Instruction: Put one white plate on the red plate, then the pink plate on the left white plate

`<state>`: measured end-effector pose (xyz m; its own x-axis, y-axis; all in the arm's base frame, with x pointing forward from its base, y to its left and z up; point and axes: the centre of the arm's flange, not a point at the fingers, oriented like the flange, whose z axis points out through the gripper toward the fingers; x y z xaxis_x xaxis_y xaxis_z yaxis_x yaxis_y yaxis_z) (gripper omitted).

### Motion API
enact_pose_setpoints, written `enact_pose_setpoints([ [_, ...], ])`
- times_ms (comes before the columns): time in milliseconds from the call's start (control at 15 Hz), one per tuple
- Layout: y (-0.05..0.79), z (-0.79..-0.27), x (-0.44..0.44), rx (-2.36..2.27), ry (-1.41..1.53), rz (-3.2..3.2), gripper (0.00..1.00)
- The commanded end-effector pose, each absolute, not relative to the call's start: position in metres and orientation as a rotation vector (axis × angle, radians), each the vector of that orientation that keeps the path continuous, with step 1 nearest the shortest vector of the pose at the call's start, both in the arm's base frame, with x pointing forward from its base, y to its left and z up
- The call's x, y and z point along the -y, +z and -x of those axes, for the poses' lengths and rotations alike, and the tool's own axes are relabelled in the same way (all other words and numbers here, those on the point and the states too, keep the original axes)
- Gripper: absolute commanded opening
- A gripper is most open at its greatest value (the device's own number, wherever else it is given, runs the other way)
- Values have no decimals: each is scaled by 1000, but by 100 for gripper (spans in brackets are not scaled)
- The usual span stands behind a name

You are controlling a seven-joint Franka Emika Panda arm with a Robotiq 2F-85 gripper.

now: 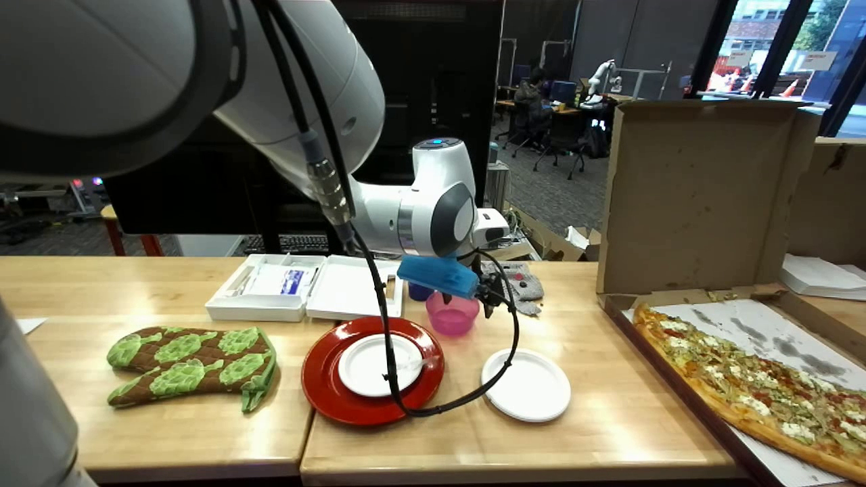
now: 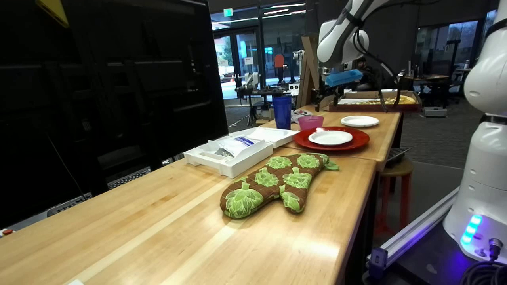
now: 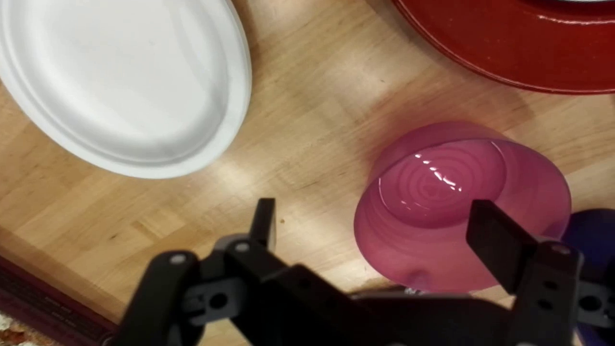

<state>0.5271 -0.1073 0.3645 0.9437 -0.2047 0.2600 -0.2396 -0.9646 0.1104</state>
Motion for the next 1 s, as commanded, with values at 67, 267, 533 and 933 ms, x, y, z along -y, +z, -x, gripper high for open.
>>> enact_pose_setpoints([
  [67, 373, -532, 109, 333, 401, -3001, 100],
  [267, 372, -537, 110, 344, 396, -3006, 100],
  [533, 369, -543, 110, 346, 389, -3015, 100],
  [933, 353, -555, 115, 346, 353, -3061, 100],
])
